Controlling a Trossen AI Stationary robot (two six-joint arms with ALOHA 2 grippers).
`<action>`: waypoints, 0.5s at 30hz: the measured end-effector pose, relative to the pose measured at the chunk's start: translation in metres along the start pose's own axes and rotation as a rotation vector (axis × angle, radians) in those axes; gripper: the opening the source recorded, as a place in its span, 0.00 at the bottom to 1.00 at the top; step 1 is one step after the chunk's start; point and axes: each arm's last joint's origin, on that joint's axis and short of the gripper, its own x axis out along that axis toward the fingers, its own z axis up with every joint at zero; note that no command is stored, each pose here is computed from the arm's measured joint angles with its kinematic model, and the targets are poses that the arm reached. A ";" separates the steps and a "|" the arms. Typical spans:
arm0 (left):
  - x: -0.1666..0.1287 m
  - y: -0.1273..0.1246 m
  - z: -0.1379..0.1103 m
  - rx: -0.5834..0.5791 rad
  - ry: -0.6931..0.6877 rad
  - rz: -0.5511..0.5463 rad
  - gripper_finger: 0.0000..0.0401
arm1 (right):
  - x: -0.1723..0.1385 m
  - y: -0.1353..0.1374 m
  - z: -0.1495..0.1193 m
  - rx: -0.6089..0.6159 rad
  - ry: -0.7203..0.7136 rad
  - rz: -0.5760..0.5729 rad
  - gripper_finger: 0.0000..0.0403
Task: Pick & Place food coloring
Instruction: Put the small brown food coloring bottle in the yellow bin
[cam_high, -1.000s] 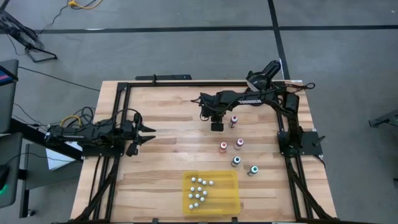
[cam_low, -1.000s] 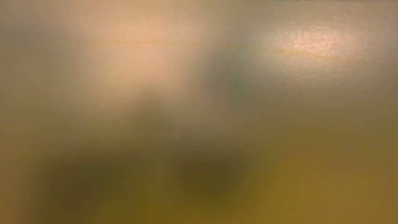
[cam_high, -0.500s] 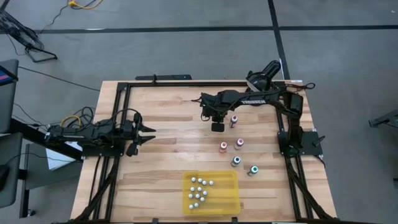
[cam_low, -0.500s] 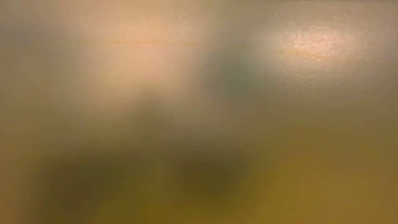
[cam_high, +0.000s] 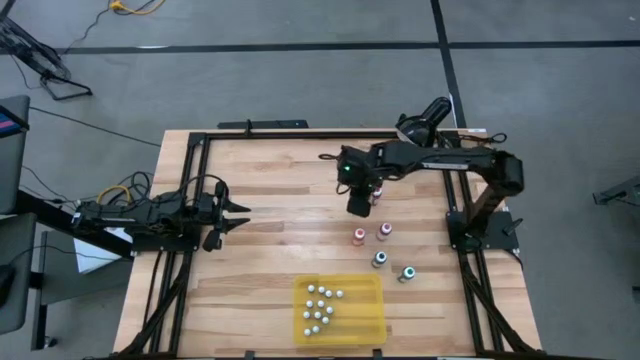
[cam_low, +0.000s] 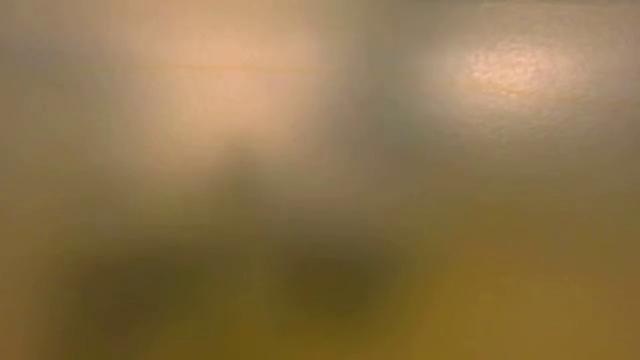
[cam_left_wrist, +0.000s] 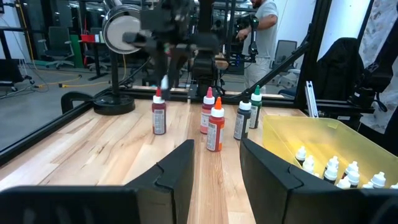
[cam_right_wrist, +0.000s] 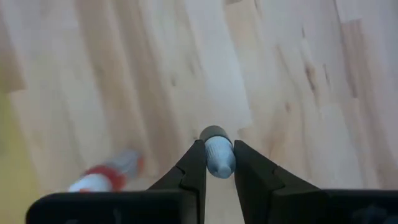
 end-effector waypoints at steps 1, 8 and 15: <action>0.000 0.000 0.000 0.000 0.000 0.000 0.30 | -0.006 0.004 -0.002 0.015 -0.003 0.005 0.13; 0.000 0.000 0.000 0.000 0.000 0.000 0.30 | -0.039 0.033 -0.017 0.017 -0.045 0.042 0.13; 0.000 0.000 0.000 0.000 0.000 0.000 0.30 | -0.050 0.077 -0.028 -0.124 -0.051 0.112 0.13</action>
